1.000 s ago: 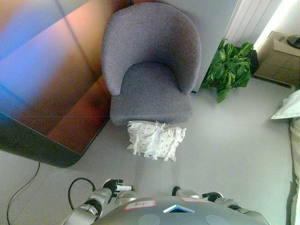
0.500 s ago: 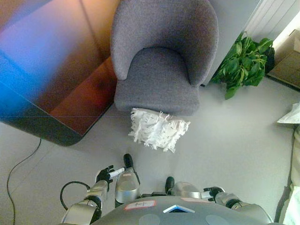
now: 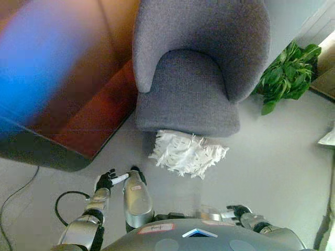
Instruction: Pick up the pillow and put it on the sofa.
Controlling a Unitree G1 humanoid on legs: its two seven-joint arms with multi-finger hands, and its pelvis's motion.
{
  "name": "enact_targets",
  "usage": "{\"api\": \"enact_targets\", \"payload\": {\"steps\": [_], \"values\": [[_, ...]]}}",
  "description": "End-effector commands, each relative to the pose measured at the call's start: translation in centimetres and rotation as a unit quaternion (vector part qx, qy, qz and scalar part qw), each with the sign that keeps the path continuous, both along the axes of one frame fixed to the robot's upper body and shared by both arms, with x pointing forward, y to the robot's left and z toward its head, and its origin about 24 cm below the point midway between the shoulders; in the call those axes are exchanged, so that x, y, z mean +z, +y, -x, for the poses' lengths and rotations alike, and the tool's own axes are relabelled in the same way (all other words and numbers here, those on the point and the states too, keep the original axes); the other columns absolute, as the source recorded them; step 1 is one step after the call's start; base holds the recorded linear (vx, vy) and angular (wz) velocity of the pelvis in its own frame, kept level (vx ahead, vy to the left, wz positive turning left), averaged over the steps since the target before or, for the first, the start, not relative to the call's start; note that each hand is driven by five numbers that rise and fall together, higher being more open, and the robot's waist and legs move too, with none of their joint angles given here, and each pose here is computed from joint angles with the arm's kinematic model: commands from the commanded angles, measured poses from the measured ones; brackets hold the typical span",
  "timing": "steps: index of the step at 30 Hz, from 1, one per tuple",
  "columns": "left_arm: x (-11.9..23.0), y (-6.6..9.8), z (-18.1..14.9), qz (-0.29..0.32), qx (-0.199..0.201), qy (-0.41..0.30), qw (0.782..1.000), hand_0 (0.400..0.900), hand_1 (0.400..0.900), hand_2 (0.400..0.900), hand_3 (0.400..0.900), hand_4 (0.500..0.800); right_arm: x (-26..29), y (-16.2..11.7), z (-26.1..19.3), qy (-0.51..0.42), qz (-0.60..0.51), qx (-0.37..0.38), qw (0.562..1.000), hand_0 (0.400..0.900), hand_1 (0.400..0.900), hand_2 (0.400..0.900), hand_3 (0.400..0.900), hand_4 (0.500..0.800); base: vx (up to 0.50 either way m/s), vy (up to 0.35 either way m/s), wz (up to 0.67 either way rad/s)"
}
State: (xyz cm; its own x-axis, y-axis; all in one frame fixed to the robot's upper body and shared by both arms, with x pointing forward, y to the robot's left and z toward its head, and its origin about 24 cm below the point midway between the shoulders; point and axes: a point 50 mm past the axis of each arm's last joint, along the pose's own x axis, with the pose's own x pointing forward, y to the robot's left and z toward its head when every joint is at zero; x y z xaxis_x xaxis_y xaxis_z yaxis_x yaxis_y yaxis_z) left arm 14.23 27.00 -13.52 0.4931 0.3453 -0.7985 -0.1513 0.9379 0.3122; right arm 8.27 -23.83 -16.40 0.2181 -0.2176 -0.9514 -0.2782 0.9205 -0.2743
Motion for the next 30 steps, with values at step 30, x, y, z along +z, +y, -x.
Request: {"api": "enact_targets", "payload": {"steps": [30], "values": [[1.2, -0.8, -3.0, -0.009, -0.057, -0.039, 0.998, 0.9, 0.9, 0.9, 0.9, 0.8, 8.6, -1.1, -17.5, -0.2, 0.227, 0.275, 0.913, 0.9, 0.9, 0.9, 0.9, 0.8, 0.071, -0.168, 0.23]]}}
